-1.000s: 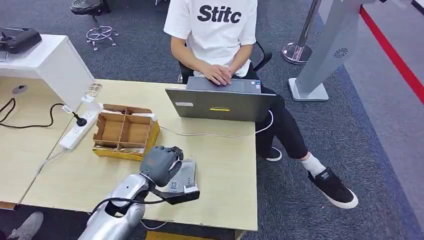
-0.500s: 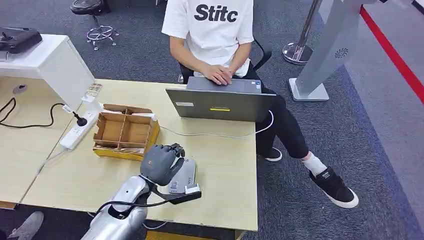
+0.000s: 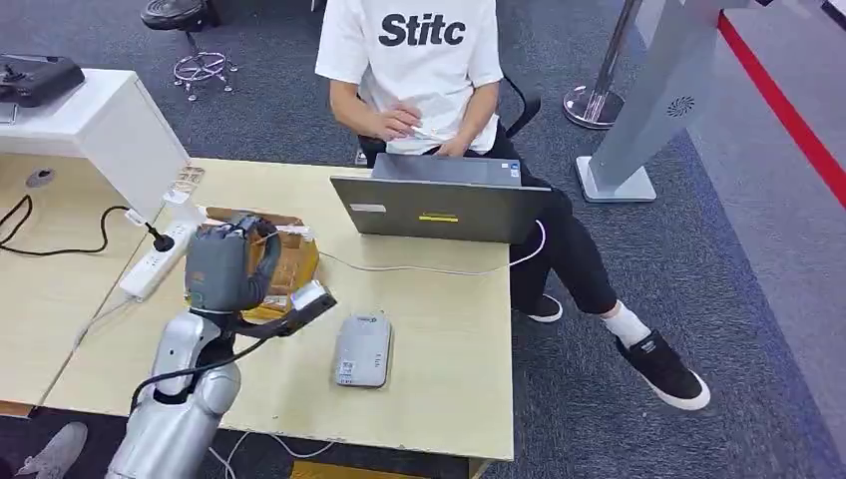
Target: Pass the card to the sensor for recognition and then transmit it.
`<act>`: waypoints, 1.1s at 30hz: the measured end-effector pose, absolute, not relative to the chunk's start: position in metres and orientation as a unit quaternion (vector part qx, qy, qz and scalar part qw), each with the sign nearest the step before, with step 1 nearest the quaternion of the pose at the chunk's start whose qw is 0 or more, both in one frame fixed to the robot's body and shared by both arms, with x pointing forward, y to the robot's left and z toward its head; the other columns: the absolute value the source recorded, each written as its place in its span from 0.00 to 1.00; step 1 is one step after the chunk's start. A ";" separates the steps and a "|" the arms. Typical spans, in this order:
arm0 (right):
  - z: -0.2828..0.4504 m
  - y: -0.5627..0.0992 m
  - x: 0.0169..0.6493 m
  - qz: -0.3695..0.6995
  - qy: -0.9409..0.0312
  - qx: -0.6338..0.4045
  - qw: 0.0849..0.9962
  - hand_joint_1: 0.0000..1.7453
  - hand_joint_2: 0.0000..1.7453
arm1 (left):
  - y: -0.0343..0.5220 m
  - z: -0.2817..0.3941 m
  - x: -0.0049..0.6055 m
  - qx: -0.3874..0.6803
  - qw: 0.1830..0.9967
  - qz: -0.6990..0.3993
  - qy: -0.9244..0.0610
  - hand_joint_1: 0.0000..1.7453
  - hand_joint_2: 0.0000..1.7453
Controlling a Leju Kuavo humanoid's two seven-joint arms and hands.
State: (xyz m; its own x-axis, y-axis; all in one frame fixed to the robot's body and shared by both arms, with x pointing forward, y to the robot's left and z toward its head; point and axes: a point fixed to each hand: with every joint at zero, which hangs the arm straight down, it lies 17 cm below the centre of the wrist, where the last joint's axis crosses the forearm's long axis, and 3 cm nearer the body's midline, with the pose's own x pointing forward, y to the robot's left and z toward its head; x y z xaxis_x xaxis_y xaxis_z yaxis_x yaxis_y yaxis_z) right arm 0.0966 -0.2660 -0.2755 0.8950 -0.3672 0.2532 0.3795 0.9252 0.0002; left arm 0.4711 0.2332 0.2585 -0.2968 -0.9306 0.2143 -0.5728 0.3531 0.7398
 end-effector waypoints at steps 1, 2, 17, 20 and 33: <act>-0.276 -0.266 0.096 -0.191 -0.125 -0.025 0.973 0.00 0.00 | 0.248 0.265 0.476 0.510 0.323 -0.271 -0.750 1.00 1.00; -0.276 -0.266 0.097 -0.190 -0.125 -0.025 0.973 0.00 0.00 | 0.255 0.267 0.479 0.516 0.323 -0.270 -0.746 1.00 1.00; -0.275 -0.263 0.097 -0.187 -0.126 -0.021 0.974 0.00 0.00 | 0.284 0.277 0.490 0.549 0.318 -0.269 -0.724 1.00 1.00; -0.275 -0.263 0.098 -0.186 -0.126 -0.022 0.974 0.00 0.00 | 0.284 0.278 0.492 0.557 0.315 -0.274 -0.718 0.96 1.00; -0.275 -0.262 0.097 -0.194 -0.122 -0.022 0.973 0.00 0.00 | 0.266 0.243 0.495 0.523 0.352 -0.324 -0.705 0.00 1.00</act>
State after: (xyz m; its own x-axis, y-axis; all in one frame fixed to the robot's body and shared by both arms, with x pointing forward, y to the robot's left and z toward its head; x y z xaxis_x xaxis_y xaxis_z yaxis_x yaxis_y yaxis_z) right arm 0.0969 -0.2625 -0.2755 0.8952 -0.3715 0.2461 0.3823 0.9240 0.0042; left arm 0.4945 0.2655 0.2428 -0.2045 -0.9662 0.1572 -0.5106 0.2423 0.8250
